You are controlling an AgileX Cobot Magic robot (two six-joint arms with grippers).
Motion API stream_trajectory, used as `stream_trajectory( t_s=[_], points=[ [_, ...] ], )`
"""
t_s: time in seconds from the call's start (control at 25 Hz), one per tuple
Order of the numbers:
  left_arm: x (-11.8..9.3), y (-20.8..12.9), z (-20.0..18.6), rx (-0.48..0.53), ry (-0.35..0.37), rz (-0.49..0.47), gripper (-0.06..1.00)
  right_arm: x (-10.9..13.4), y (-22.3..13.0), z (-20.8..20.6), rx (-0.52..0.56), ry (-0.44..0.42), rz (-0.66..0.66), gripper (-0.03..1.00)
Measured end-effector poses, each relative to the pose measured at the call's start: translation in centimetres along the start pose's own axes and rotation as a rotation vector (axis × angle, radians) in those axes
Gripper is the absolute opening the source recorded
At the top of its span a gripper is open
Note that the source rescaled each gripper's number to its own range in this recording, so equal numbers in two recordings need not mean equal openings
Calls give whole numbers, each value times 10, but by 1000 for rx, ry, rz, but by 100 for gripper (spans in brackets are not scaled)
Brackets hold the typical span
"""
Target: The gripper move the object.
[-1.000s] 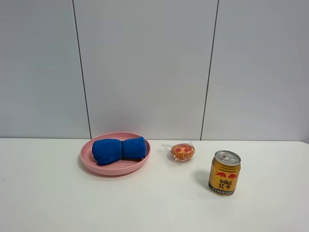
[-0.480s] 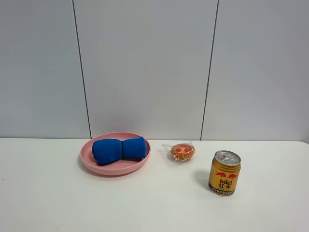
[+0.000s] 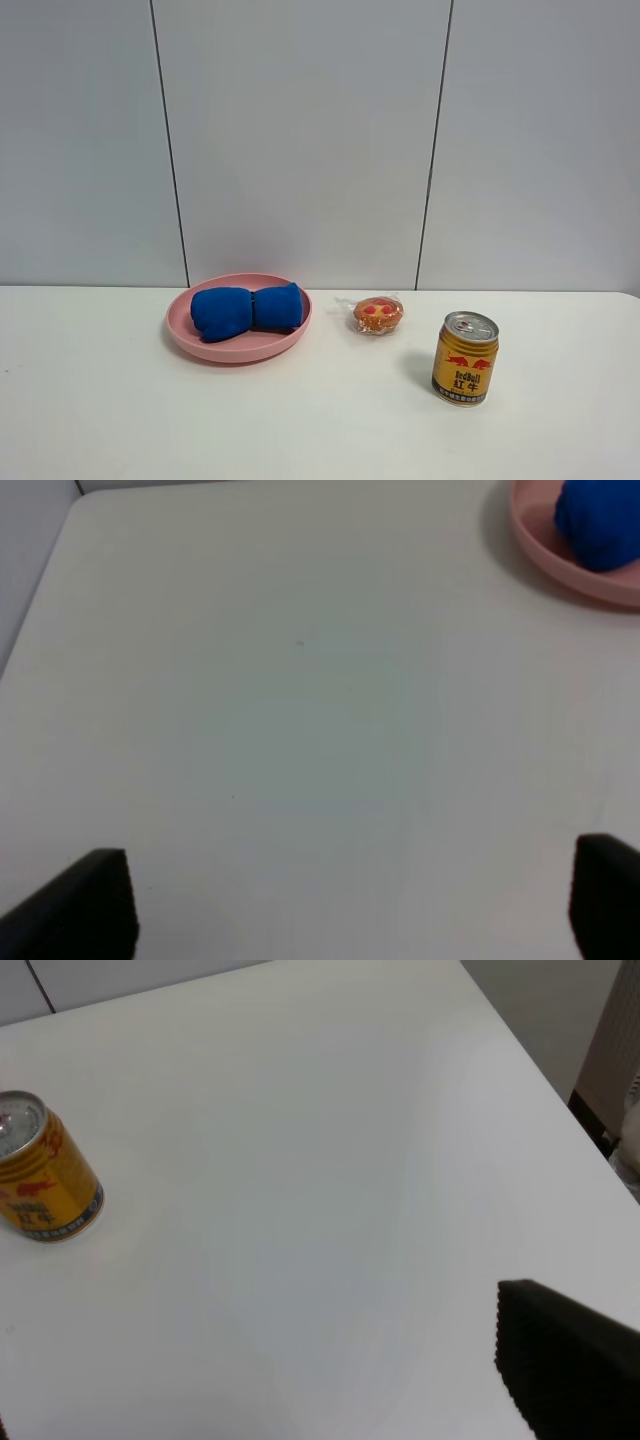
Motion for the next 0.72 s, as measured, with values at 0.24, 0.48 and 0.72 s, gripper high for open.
stream_trajectory(
  t_s=[0.24,0.48,0.72],
  points=[
    [0,0,0,0,0,0,97,0,0,0,0,0,0,100],
    [0,0,0,0,0,-1,97,0,0,0,0,0,0,100],
    [0,0,0,0,0,-1,97,0,0,0,0,0,0,100]
  ],
)
Point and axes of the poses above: a point on each arm's last joint axis where the gripper is mounted, z pointing out along that axis toward the gripper, x along the wrist's bending axis when the last joint is at zero, y = z × x, the point moved 8 cm from there along z, pointing out along that axis toward the gripper, and after that the axes turned 5 degrees about -z, right-handed, at the moved point
